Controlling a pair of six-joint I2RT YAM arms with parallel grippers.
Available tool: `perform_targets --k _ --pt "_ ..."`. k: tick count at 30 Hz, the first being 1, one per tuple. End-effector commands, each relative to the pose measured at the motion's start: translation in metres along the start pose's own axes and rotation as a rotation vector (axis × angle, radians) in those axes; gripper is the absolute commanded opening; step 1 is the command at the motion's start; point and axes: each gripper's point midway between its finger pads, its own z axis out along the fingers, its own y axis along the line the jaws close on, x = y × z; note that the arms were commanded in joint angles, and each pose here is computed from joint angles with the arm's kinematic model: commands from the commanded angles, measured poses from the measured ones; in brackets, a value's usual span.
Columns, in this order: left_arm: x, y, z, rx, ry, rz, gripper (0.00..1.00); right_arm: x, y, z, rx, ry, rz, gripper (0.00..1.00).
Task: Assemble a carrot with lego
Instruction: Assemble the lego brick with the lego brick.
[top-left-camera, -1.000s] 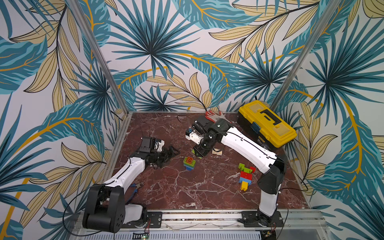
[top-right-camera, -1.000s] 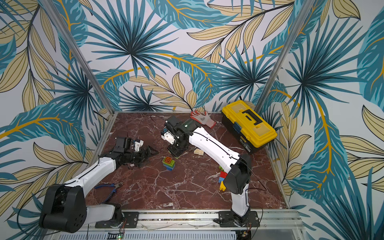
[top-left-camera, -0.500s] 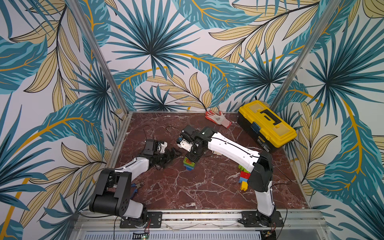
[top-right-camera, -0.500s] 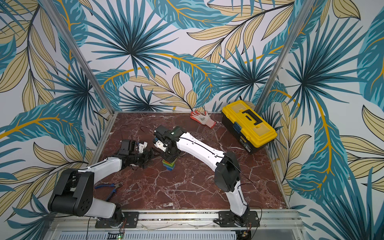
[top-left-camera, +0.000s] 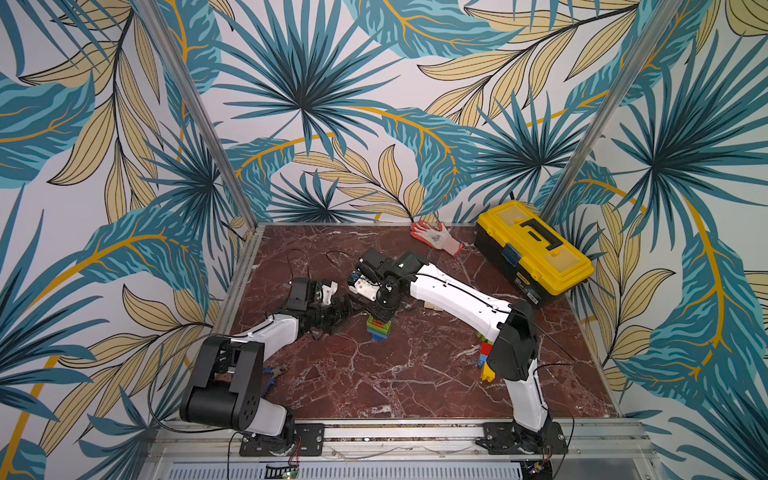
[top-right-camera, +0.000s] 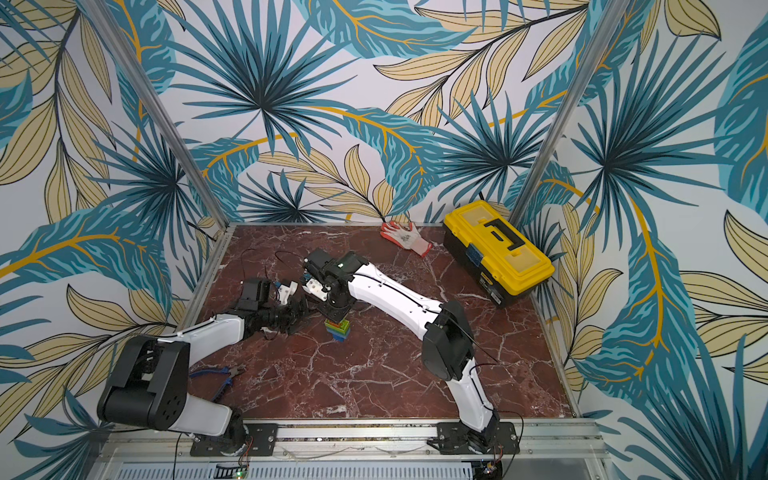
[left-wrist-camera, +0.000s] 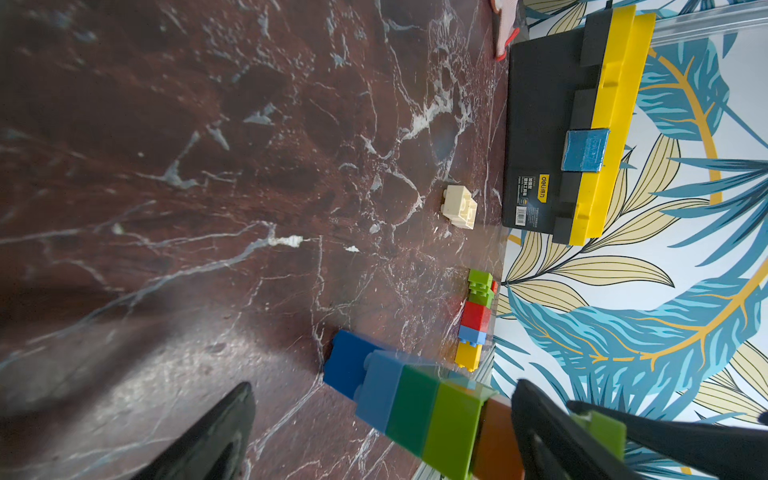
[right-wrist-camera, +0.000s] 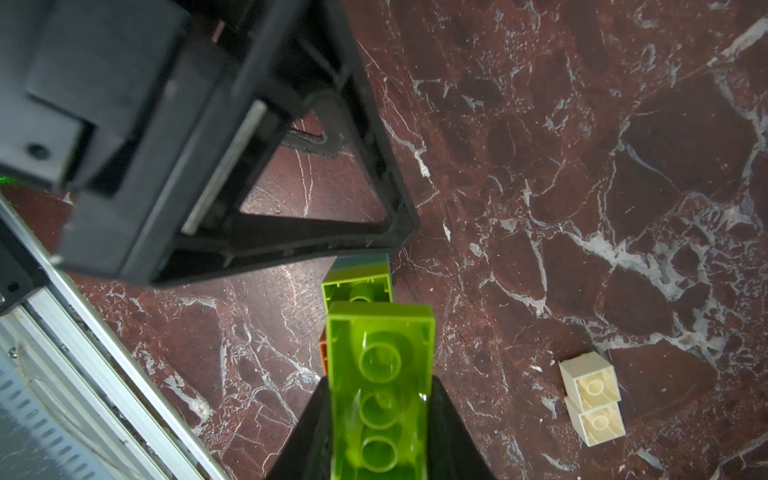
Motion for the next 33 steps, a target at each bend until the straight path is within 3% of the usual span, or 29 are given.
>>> perform_targets --k 1,24,33 --pt "0.007 -0.004 0.0 0.029 0.019 0.037 0.97 0.002 0.006 0.003 -0.024 0.014 -0.025 0.26" --pt "0.011 0.004 0.003 0.018 0.032 0.029 0.97 0.021 0.009 0.015 -0.032 0.081 -0.046 0.27" --pt "0.014 0.01 0.004 0.004 0.038 0.018 0.97 0.035 0.008 0.027 -0.022 0.177 -0.052 0.27"
